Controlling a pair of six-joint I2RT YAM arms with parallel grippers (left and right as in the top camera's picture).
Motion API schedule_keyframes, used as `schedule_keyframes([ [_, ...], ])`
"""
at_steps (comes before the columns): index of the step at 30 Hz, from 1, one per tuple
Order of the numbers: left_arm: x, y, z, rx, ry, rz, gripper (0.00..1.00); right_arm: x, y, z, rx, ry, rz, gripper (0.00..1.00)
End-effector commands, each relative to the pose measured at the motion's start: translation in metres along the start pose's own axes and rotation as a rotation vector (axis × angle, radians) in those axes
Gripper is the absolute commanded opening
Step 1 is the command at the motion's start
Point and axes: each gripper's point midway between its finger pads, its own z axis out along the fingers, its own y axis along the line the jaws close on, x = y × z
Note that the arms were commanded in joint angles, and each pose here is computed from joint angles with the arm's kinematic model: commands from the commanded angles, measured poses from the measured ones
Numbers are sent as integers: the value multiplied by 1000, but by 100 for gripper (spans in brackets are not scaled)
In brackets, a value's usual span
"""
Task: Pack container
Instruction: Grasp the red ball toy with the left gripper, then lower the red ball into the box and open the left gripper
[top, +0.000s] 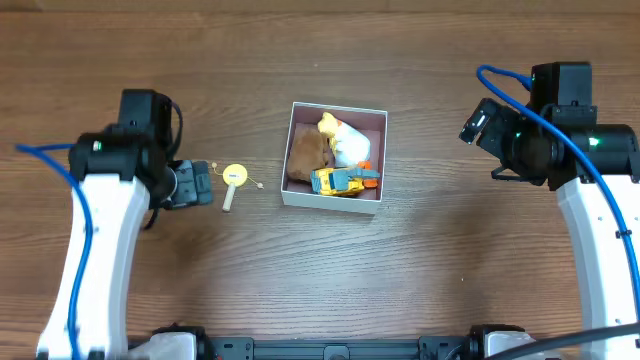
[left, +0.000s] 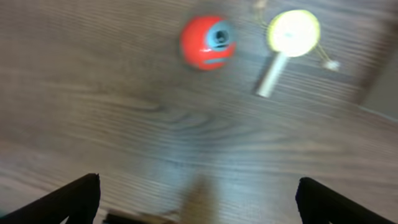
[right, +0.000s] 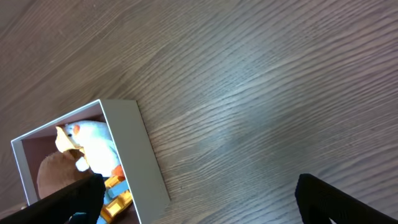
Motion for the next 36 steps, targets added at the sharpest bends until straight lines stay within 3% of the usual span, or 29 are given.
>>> schedule_keyframes([
  [1,-10,3,41,32,106,-35,100,-4,-1,-2,5,-14,-2,100],
  [7,-34,-11,111,69,190,-29,100,-3,-1,-2,5,-13,-2,100],
  [16,-51,-19,171,67,201,68,86,-4,-3,-2,15,-18,-2,100],
  [18,-50,-19,173,67,207,72,69,-4,-3,-2,15,-18,-2,100],
  [20,-49,-19,173,67,213,75,36,-4,-3,-2,15,-18,-2,100],
  [21,-48,-19,172,69,218,77,25,-4,-3,-2,14,-17,-2,100],
  [23,-46,-17,164,68,243,100,8,-4,-3,-2,15,-18,-2,100],
  [24,-49,-17,155,68,251,100,4,-4,-3,-2,15,-18,-2,100],
  [28,-87,-32,82,138,193,127,4,-4,-2,-2,14,-18,-2,100],
  [33,-117,-121,-40,435,-16,350,18,-6,-2,-2,10,-24,-2,100],
  [36,-111,-178,-68,504,-108,504,24,-7,-1,-2,9,-27,-2,100],
])
